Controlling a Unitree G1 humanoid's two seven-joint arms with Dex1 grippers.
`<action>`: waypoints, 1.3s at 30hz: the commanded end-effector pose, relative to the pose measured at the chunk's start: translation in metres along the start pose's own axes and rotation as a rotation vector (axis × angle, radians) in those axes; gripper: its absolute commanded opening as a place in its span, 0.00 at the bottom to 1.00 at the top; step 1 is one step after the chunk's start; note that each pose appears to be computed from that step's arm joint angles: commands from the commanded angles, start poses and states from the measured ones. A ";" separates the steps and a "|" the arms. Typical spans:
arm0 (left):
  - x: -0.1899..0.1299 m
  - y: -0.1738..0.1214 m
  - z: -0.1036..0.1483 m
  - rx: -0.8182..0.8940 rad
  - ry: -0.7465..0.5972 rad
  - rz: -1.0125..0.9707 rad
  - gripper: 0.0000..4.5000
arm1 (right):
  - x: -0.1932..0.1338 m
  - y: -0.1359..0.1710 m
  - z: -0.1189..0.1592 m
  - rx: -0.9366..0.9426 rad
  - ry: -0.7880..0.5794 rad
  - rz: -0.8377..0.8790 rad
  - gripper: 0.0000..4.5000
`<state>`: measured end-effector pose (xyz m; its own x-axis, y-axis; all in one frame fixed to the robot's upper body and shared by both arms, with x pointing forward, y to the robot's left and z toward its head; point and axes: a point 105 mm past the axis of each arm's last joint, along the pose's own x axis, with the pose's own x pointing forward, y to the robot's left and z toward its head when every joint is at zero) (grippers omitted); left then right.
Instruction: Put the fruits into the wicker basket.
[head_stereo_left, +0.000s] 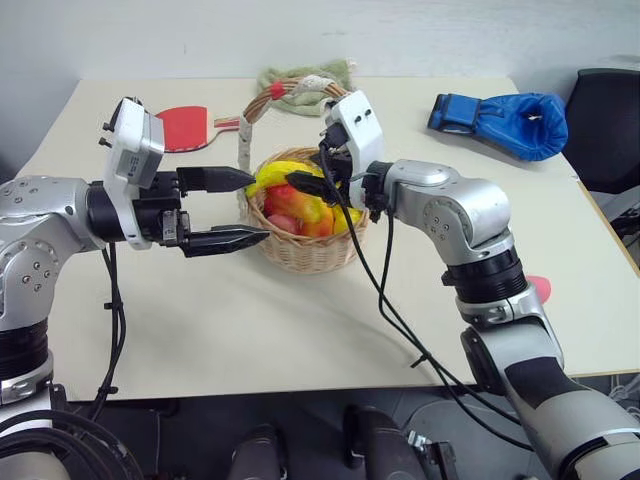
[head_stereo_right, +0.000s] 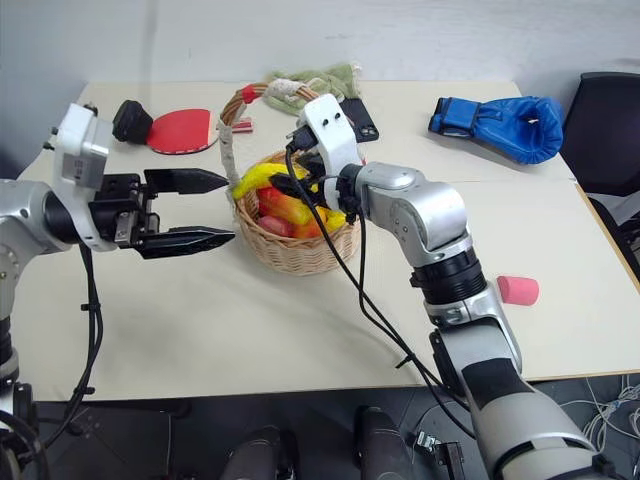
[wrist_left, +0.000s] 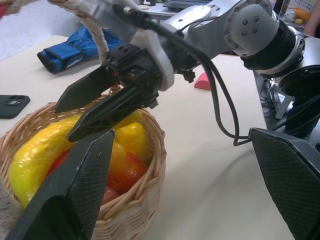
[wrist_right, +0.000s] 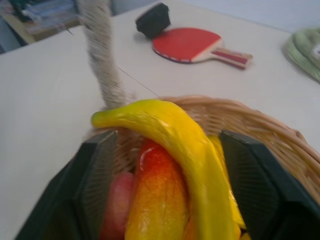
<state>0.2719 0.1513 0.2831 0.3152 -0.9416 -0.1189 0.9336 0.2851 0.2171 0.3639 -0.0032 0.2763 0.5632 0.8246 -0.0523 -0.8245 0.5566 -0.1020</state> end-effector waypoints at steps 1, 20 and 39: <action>-0.005 -0.005 0.010 0.051 -0.029 0.004 1.00 | -0.037 0.017 0.030 -0.023 -0.105 0.083 0.81; 0.010 0.008 0.019 0.080 -0.055 -0.021 1.00 | -0.065 -0.055 -0.010 -0.003 -0.126 -0.375 0.81; 0.012 0.012 0.024 0.097 -0.081 0.012 1.00 | -0.047 -0.061 -0.006 0.001 -0.197 -0.378 0.08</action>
<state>0.2867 0.1388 0.2961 0.3053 -0.9497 -0.0699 0.9233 0.2772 0.2658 0.3992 -0.0748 0.2534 0.8291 0.5529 0.0831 -0.5499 0.8333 -0.0568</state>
